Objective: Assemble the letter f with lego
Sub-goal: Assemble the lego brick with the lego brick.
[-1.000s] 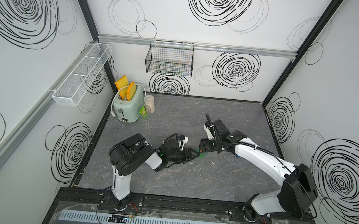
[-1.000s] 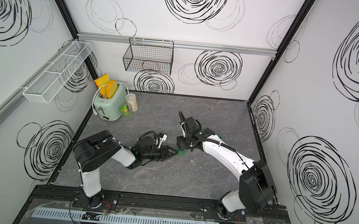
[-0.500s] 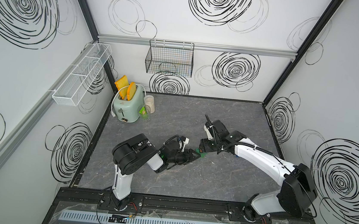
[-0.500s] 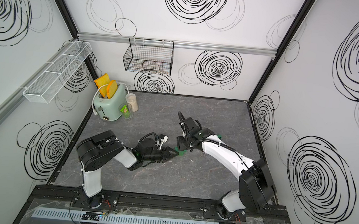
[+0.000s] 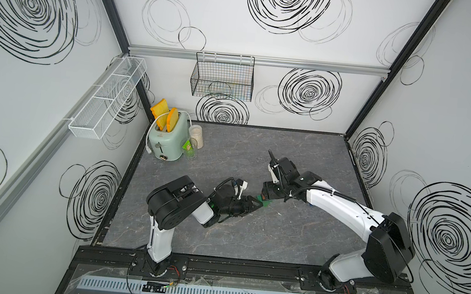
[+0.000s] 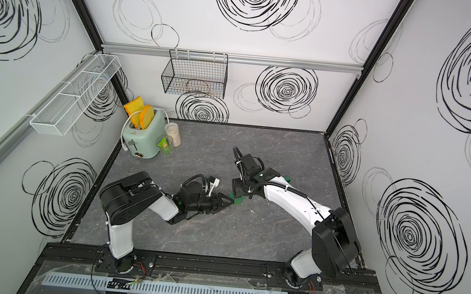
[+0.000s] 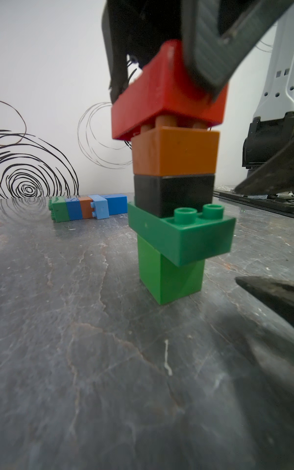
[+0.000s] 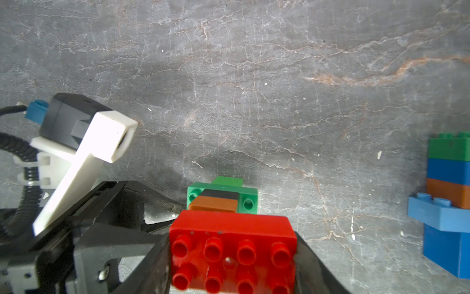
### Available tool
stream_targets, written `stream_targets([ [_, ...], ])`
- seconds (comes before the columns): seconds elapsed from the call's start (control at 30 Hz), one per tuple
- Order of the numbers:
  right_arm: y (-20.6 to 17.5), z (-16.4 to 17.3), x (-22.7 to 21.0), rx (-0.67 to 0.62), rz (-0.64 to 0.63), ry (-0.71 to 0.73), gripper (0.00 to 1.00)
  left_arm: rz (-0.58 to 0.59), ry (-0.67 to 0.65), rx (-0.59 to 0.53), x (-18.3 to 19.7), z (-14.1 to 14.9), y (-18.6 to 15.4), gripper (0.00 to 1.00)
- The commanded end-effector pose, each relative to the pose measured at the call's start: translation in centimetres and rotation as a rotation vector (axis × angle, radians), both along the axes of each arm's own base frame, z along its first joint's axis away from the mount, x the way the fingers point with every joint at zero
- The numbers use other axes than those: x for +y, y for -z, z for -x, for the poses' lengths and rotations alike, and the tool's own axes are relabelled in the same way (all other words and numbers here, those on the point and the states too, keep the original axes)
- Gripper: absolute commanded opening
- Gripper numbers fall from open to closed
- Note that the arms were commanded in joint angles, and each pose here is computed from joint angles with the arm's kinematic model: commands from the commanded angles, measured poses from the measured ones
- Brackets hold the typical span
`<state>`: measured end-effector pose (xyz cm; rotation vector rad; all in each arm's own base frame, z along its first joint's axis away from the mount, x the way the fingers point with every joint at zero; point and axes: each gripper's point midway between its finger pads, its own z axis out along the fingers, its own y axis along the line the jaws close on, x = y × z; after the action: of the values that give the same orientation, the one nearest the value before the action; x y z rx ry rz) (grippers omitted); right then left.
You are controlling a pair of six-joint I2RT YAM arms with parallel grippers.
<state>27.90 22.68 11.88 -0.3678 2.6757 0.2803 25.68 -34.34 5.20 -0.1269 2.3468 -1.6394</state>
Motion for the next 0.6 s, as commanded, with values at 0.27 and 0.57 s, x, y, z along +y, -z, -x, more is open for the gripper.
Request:
stream_targets([
  [0.27, 2.8, 1.3, -1.0, 0.093, 0.085, 0.002, 0.58, 0.053, -0.02, -0.107, 1.1, -1.5, -3.4, 0.53],
  [0.57, 4.1, 1.9, -1.3, 0.139, 0.125, -0.031, 0.57, 0.062, -0.018, -0.094, 0.3, -2.5, -2.7, 0.53],
])
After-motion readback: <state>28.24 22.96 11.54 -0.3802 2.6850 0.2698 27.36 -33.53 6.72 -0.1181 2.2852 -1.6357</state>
